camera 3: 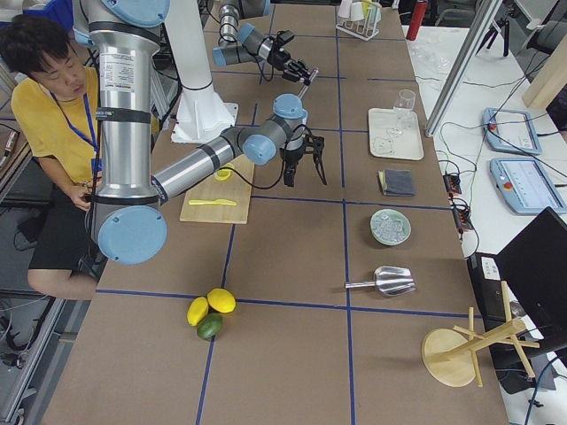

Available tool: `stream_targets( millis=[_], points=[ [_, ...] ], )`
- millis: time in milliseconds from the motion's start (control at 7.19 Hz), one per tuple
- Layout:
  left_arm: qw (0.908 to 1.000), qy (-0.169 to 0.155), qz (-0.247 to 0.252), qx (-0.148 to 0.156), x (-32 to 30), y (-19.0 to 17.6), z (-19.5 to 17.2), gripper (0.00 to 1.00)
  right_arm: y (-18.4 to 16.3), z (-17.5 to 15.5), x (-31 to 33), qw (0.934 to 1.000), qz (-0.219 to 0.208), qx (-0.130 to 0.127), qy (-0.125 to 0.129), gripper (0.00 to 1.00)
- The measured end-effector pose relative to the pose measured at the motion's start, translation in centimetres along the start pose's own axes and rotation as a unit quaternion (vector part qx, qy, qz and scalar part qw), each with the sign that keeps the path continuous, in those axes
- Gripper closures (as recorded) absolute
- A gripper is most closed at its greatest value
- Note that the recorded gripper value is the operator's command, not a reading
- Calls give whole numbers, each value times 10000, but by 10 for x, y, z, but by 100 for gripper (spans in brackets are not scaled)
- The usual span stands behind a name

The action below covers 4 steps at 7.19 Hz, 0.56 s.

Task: Squeeze lemon into cup
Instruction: 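Lift the muddler out of the cup and carry it back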

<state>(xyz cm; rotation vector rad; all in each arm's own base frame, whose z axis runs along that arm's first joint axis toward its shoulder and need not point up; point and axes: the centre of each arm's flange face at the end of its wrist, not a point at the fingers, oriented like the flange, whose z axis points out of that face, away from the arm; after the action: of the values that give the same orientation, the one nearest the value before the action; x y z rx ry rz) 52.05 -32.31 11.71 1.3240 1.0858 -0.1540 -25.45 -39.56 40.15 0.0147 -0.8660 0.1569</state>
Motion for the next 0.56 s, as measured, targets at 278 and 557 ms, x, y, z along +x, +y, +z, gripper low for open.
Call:
stream_targets(
  millis=[278,557],
  points=[
    [9989,227,303,-272,-16,-37,7,100,0,1,0,10000,7,-3,6,0],
    [9922,361,665,-989,-55,-64,4,100,0,2,2,10000,16,-9,27,0]
  ],
)
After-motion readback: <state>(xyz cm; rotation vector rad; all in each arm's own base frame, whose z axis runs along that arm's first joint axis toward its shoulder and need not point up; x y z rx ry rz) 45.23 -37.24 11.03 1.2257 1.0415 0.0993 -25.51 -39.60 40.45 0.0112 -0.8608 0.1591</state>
